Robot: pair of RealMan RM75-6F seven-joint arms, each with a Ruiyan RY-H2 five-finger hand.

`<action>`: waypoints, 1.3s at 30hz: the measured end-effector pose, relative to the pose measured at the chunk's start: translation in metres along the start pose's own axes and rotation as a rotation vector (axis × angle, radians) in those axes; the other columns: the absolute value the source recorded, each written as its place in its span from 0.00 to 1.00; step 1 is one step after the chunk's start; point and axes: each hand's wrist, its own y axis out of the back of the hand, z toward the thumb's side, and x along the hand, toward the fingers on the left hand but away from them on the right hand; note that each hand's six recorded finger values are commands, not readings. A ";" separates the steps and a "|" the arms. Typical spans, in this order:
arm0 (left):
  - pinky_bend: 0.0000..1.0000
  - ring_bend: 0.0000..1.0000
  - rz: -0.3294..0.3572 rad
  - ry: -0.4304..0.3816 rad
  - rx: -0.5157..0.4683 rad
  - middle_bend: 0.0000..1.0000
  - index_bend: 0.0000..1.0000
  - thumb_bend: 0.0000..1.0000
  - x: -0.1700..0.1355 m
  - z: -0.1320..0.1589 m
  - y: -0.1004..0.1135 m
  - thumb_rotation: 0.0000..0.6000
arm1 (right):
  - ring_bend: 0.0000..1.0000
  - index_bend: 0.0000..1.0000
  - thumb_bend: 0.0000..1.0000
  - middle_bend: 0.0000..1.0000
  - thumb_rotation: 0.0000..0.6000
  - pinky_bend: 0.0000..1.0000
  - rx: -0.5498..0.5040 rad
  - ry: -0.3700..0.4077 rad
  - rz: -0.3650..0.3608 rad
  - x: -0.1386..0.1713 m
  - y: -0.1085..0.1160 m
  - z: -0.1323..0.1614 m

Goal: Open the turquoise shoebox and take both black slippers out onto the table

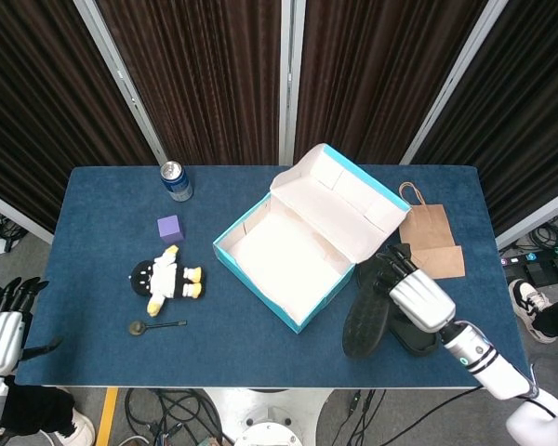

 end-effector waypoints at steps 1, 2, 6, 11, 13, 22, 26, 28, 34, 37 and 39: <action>0.13 0.02 0.000 -0.001 -0.001 0.10 0.16 0.00 0.000 0.000 0.000 1.00 | 0.00 0.35 0.10 0.21 1.00 0.00 0.010 0.006 0.007 -0.003 -0.004 0.003; 0.13 0.02 0.000 -0.002 -0.001 0.10 0.16 0.00 0.000 0.000 0.000 1.00 | 0.00 0.27 0.07 0.17 1.00 0.00 0.019 0.011 0.014 -0.007 -0.007 0.006; 0.13 0.02 -0.001 0.004 -0.003 0.10 0.16 0.00 -0.001 -0.002 -0.001 1.00 | 0.00 0.01 0.00 0.01 1.00 0.00 0.058 0.020 0.033 -0.020 -0.018 0.016; 0.13 0.02 -0.001 0.009 -0.007 0.10 0.16 0.00 -0.002 -0.004 -0.002 1.00 | 0.00 0.00 0.00 0.00 1.00 0.00 0.087 -0.007 0.061 -0.026 -0.024 0.018; 0.13 0.02 0.000 0.009 -0.008 0.10 0.16 0.00 -0.002 -0.005 -0.003 1.00 | 0.00 0.00 0.00 0.00 1.00 0.00 0.067 -0.020 0.064 -0.025 -0.023 0.019; 0.13 0.02 0.009 -0.002 -0.008 0.10 0.16 0.00 0.001 -0.003 -0.001 1.00 | 0.00 0.00 0.00 0.00 1.00 0.00 -0.023 -0.081 0.015 -0.008 0.000 0.001; 0.13 0.02 0.015 -0.008 -0.007 0.10 0.16 0.00 0.004 -0.001 0.000 1.00 | 0.00 0.03 0.02 0.11 1.00 0.00 -0.116 -0.152 -0.077 0.009 0.022 -0.019; 0.13 0.02 0.020 -0.011 -0.007 0.10 0.16 0.00 0.006 0.000 0.000 1.00 | 0.03 0.15 0.07 0.18 1.00 0.06 -0.146 -0.221 -0.136 0.023 0.032 -0.034; 0.13 0.02 0.025 -0.013 0.003 0.10 0.16 0.00 0.011 0.002 -0.002 1.00 | 0.03 0.20 0.12 0.18 1.00 0.11 -0.194 -0.476 -0.152 0.080 0.033 -0.074; 0.13 0.02 0.026 -0.016 0.009 0.10 0.16 0.00 0.012 0.005 -0.004 1.00 | 0.00 0.11 0.15 0.12 1.00 0.02 -0.250 -0.546 -0.125 0.108 0.029 -0.075; 0.13 0.02 0.026 -0.016 0.013 0.10 0.16 0.00 0.012 0.007 -0.005 1.00 | 0.00 0.07 0.16 0.09 1.00 0.00 -0.290 -0.579 -0.118 0.126 0.028 -0.073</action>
